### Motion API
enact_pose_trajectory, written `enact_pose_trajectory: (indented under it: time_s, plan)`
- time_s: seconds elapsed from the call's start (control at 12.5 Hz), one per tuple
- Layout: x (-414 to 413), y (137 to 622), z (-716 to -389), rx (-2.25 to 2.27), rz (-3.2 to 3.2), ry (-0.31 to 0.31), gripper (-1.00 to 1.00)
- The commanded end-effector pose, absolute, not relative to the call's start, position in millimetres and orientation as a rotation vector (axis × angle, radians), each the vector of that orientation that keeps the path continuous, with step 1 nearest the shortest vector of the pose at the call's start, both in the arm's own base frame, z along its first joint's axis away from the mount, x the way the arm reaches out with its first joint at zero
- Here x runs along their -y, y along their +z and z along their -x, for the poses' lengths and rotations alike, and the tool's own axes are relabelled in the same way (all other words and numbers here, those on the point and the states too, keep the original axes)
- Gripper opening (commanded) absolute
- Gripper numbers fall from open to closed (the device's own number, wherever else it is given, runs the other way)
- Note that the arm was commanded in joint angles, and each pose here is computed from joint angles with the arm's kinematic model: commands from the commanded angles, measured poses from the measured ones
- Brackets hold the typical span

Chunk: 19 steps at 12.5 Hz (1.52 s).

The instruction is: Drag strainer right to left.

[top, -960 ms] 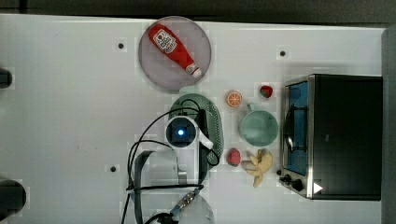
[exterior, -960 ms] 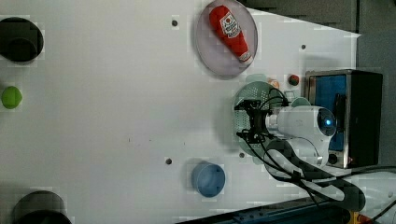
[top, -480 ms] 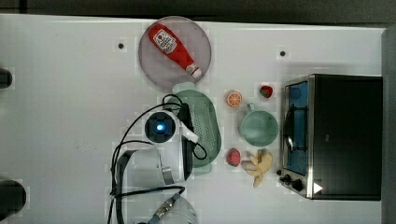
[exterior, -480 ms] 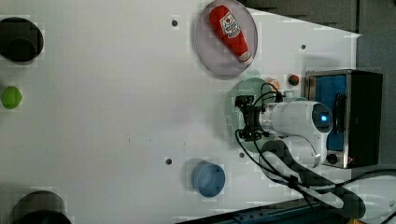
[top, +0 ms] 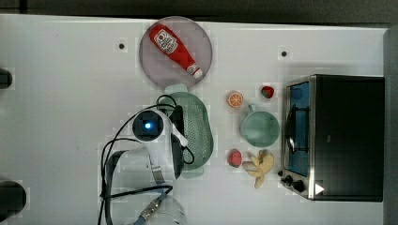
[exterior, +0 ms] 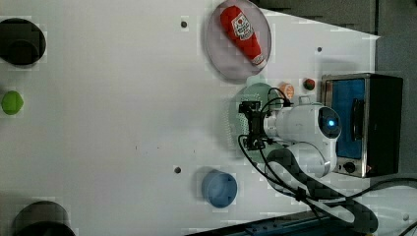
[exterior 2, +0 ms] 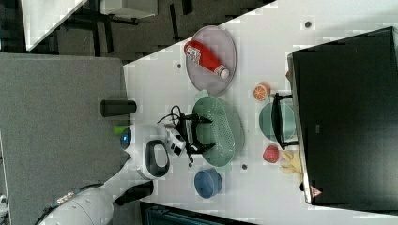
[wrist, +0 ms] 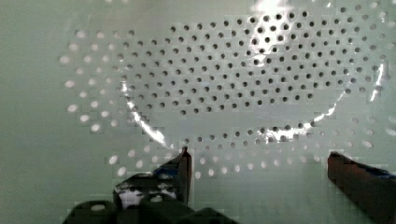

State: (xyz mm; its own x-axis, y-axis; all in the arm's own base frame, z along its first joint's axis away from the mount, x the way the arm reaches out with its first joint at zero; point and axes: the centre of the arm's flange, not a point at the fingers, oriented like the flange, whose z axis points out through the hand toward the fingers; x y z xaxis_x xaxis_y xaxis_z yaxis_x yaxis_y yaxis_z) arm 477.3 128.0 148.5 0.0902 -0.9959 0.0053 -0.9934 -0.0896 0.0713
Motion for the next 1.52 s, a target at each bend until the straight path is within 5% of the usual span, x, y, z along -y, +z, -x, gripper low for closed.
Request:
enact_pose_trajectory:
  time_s: [0.08,1.52]
  plan:
    - [-175.1,155.0,-466.9,2.142,-2.2,-0.067,1.0]
    - [-323.1,170.6,-467.4,2.21,-2.219,-0.193,1.0]
